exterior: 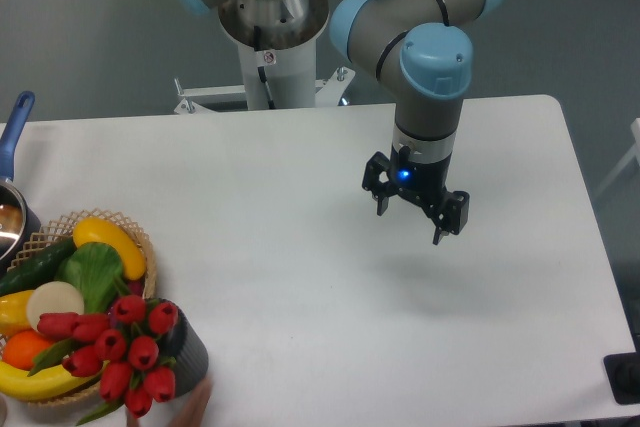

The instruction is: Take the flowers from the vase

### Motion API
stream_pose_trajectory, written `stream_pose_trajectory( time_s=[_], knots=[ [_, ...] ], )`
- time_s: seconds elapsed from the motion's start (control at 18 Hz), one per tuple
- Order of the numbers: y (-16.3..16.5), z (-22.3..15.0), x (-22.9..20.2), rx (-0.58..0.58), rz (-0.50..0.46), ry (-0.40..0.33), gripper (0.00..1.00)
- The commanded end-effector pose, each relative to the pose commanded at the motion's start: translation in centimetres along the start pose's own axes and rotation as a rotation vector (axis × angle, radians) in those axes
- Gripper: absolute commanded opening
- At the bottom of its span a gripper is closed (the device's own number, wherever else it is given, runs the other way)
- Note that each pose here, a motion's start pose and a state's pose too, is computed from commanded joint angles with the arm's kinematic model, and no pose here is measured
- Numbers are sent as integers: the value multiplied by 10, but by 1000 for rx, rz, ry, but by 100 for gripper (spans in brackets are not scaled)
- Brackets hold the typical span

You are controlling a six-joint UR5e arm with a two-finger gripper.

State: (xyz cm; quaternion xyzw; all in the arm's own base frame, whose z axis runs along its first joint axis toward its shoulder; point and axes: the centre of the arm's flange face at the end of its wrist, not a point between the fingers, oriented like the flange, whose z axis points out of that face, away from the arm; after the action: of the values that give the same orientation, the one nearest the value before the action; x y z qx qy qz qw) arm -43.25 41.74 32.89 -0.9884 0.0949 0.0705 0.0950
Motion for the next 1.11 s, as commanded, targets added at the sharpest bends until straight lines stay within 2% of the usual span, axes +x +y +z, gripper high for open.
stream_pose_trajectory(
  time_s=[0.39,0.56,0.72,0.94,1.11],
  knots=[
    [-4,-4,1,30,-5,-11,100],
    [-9,2,10,145,-102,-23,100],
    [-16,3,19,247,-119,-51,100],
    [-51,-3,36,406,-161,42,100],
    [-79,-3,50,424,-143,66,100]
  ],
)
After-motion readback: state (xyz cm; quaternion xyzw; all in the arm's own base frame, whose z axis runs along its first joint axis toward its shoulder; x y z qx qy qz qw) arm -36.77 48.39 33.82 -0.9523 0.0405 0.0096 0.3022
